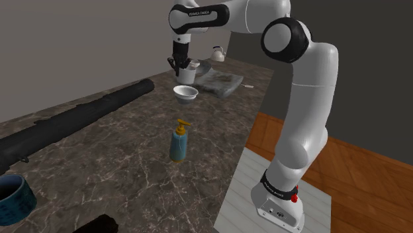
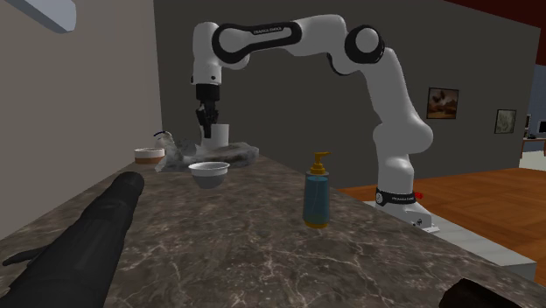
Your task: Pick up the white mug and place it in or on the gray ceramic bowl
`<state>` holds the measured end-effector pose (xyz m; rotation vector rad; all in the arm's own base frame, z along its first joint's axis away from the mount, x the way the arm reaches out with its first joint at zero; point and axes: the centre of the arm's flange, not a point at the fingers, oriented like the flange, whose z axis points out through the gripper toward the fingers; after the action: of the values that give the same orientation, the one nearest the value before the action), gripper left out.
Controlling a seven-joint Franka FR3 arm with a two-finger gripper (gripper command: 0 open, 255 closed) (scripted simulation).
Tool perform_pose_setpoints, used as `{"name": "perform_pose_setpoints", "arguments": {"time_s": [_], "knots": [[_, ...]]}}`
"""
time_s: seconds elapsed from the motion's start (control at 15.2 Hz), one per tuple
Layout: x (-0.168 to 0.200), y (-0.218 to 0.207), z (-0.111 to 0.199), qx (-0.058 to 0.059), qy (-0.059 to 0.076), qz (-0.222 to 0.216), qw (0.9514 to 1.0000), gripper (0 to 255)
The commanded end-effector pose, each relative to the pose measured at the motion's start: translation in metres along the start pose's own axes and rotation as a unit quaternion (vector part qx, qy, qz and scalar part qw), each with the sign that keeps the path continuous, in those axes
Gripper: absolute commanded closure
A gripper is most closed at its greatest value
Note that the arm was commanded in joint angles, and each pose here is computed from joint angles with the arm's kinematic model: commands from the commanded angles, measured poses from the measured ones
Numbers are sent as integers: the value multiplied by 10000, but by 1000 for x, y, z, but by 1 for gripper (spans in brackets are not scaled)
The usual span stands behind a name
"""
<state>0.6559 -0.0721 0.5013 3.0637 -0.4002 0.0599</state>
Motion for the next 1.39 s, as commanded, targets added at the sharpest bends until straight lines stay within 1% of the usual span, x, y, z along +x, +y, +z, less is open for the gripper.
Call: {"name": "perform_pose_setpoints", "arguments": {"time_s": [0.0,0.26,1.25,1.32], "knots": [[17,19,2,0,1,-6,10000,255],[51,58,5,0,1,-6,10000,255],[48,54,84,0,1,-6,10000,255],[48,54,84,0,1,-6,10000,255]]}}
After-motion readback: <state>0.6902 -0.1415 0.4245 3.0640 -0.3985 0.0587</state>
